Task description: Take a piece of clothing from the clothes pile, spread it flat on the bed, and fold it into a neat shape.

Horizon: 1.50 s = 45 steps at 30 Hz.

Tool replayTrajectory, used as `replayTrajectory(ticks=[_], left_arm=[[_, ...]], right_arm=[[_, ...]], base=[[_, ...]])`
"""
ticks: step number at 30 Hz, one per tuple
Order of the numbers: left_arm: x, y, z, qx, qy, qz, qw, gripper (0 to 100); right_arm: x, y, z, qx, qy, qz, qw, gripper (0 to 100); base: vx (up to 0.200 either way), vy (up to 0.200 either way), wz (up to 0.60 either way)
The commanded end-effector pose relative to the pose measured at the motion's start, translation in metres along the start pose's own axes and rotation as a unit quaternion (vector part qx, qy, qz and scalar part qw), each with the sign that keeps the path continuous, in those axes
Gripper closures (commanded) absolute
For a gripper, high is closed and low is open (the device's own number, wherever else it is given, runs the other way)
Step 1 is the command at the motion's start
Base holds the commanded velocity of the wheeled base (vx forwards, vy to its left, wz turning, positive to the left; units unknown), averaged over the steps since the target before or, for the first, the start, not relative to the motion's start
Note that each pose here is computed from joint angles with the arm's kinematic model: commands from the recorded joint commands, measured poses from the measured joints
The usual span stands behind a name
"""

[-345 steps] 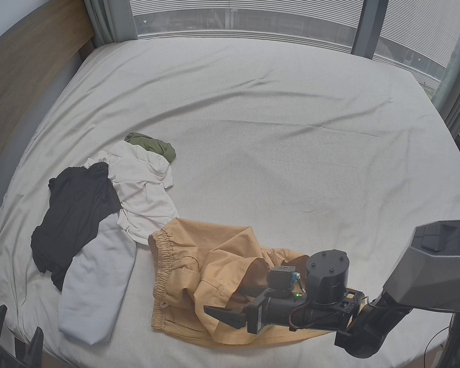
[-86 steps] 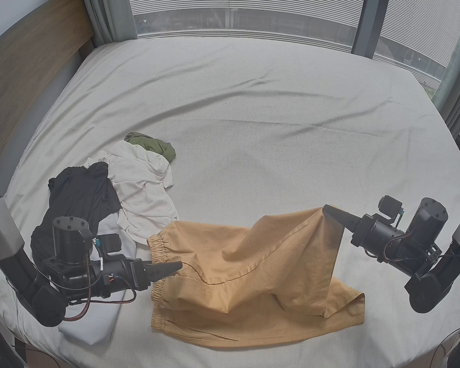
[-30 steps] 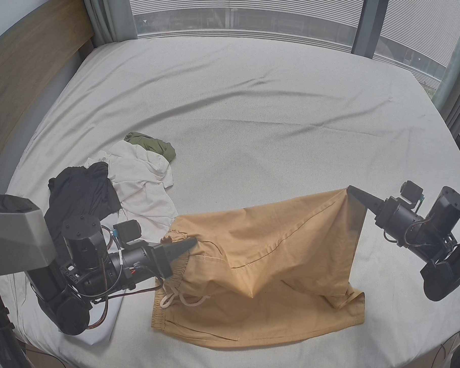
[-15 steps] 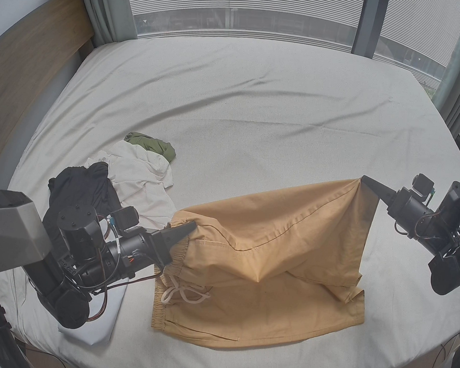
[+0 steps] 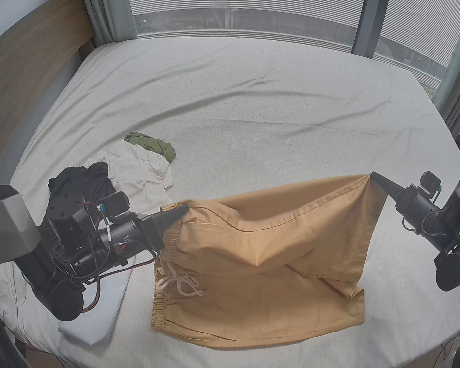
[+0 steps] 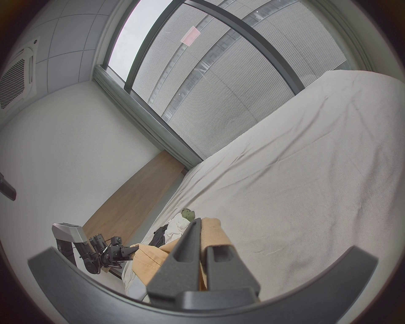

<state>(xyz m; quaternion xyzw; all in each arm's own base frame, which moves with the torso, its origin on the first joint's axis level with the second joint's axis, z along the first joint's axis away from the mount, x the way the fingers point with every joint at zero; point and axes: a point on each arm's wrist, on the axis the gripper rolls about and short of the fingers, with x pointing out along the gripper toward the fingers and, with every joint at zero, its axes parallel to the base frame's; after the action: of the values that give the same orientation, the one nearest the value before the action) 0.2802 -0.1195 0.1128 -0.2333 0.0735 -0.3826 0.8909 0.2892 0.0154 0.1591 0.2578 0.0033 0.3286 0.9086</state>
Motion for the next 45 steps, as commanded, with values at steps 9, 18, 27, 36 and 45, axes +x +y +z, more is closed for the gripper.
replayTrajectory(ticks=[9,18,27,36,45], left_arm=[[-0.003,-0.01,0.017,0.008,-0.03,-0.016,0.9994,100],[-0.008,-0.016,0.03,0.002,-0.052,-0.022,0.9984,100],[-0.009,-0.016,0.035,0.005,-0.061,-0.022,0.9979,100],[-0.011,-0.009,0.043,0.011,-0.075,-0.013,0.997,100],[-0.01,-0.005,0.049,0.004,-0.087,-0.009,0.9961,100]], right_arm=[[-0.002,-0.006,0.005,-0.004,-0.008,-0.009,0.9999,100],[-0.004,-0.01,0.009,-0.007,-0.014,-0.015,0.9998,100],[-0.003,-0.015,0.005,-0.003,-0.01,-0.022,0.9997,100],[-0.004,-0.029,0.001,0.003,-0.007,-0.038,0.9992,100],[-0.006,-0.036,0.001,0.005,-0.004,-0.04,0.9992,100]], base=[[0.0,0.0,0.0],[0.0,0.0,0.0],[0.0,0.0,0.0],[0.0,0.0,0.0],[0.0,0.0,0.0]])
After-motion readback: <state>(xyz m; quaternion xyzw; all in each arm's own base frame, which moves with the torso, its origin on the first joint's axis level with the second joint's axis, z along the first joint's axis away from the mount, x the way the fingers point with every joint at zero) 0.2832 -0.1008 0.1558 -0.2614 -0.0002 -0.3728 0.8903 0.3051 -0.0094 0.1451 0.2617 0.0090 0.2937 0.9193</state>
